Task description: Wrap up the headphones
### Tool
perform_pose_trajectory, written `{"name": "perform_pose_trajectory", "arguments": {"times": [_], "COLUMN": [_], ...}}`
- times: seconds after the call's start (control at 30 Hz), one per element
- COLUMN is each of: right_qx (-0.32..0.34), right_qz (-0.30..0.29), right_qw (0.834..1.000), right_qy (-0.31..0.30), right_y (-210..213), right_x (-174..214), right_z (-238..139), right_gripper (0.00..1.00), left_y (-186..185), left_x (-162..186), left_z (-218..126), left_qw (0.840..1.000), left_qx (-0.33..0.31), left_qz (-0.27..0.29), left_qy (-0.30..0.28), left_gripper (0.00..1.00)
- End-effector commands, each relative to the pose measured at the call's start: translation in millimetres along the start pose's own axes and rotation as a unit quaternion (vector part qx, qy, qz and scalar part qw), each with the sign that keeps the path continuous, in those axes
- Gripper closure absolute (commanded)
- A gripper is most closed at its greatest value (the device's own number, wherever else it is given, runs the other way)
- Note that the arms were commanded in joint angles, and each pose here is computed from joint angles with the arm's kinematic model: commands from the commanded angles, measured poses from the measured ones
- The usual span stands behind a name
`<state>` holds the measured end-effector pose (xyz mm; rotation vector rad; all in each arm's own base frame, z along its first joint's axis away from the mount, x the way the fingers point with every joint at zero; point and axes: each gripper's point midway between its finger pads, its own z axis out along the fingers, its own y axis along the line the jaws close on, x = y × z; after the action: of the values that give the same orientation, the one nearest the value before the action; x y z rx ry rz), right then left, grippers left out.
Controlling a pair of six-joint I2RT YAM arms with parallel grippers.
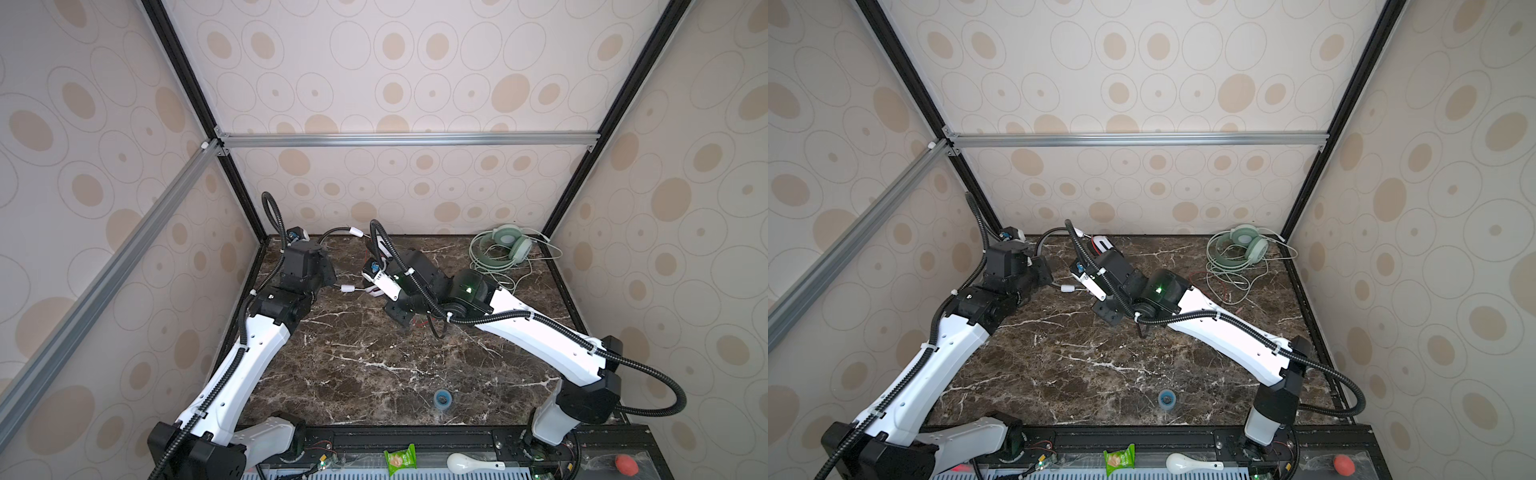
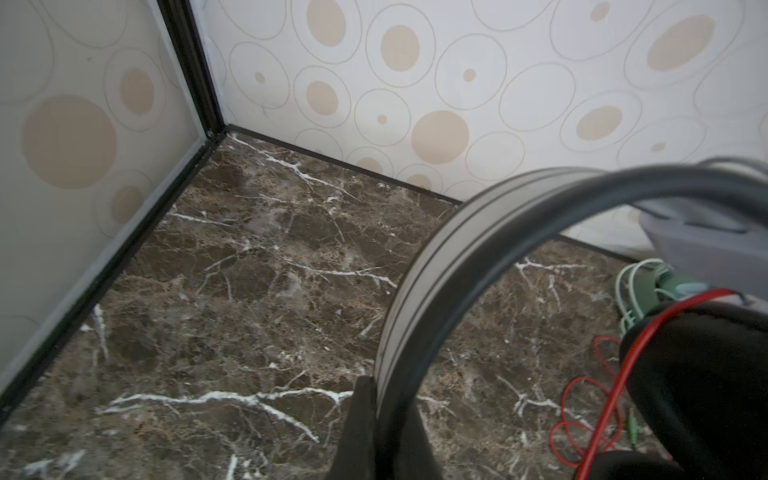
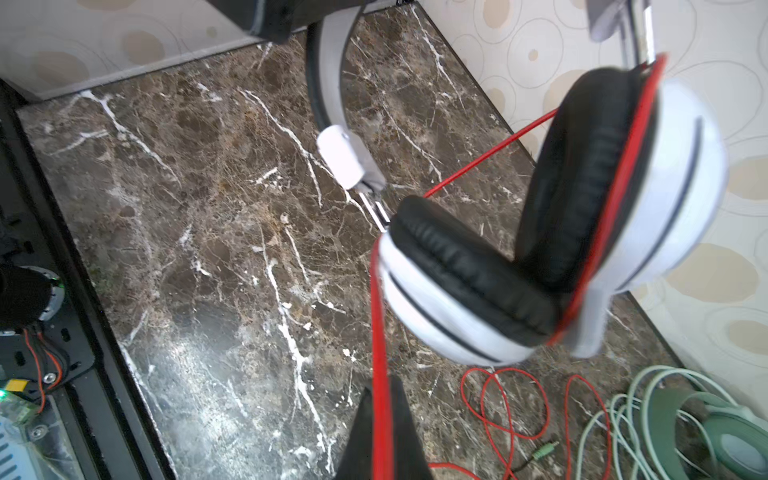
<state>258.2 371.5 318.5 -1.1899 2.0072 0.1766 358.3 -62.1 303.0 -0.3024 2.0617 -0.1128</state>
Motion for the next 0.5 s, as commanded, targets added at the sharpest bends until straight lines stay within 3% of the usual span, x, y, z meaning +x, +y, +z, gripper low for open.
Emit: {"name": "perform_pose_trajectory", "arguments": {"times": [0.0, 0.3, 0.47], "right_qx": [0.039, 0.062, 0.12], "right_qz": [-0.044, -0.05, -0.034], "right_qw": [0.997, 0.996, 0.991], "right_qy": [0.044, 0.035, 0.04], "right_y": [-15, -26, -50], "right_x": [6, -13, -15], "right_z": [-4, -6, -14], "right_gripper": [1.0, 1.0, 1.0], "left_y": [0, -9, -17], "left_x": [-17, -1, 9], "left_z": [-16, -17, -19], "left_qw": [0.997, 0.989, 0.981], "left_qx": [0.002, 0.038, 0.068], "left_qz": [0.071, 0.144, 0.182], "left_qy": [-0.031, -0.003, 0.011], "left_gripper": [1.0, 1.0, 1.0]}}
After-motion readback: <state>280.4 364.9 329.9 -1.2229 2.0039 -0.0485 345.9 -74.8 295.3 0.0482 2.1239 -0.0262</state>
